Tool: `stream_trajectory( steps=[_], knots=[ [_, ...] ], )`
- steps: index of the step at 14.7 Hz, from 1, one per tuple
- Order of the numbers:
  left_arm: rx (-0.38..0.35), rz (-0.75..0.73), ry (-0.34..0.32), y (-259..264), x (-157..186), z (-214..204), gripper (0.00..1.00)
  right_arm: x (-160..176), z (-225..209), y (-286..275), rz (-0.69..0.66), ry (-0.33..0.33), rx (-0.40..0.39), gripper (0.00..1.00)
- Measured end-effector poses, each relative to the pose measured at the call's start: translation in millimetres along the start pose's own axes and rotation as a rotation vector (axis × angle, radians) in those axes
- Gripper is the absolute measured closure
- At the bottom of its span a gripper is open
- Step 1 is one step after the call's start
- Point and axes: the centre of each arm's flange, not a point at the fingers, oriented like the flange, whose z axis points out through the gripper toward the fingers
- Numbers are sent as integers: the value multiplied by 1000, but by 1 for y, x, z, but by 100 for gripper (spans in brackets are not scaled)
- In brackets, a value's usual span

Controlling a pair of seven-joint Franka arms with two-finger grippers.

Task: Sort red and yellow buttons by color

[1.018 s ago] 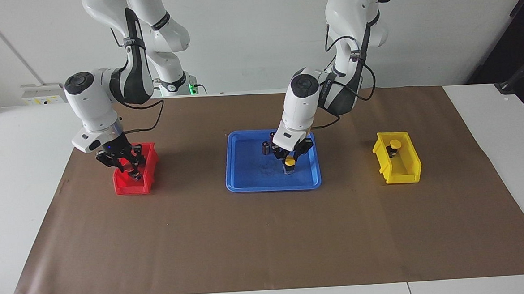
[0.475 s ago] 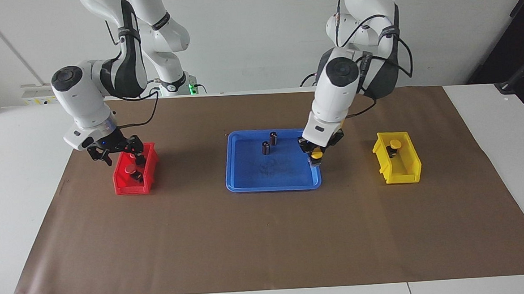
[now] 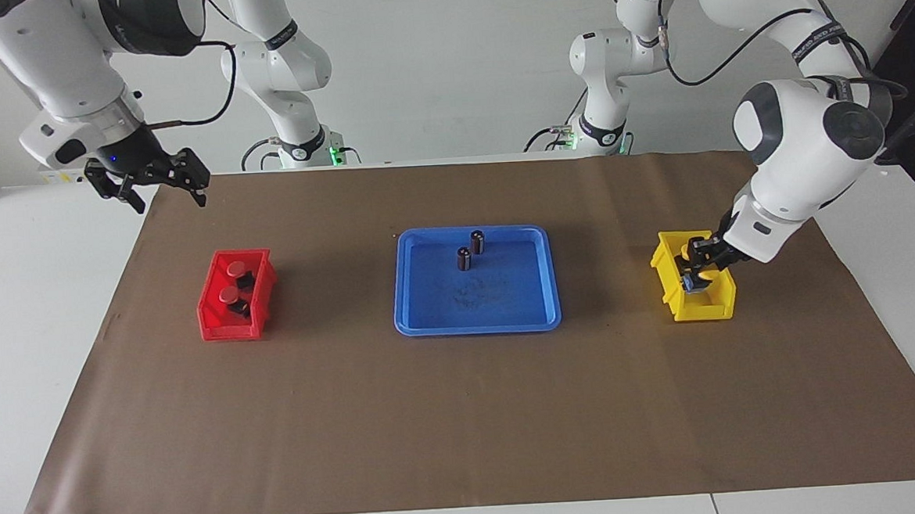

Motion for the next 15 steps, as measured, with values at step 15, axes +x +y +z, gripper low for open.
stream_trajectory(
  steps=[15],
  knots=[
    [7,-2,89,-34,-37,88,59,-5,-14,28,85,-27,9,0]
  ],
)
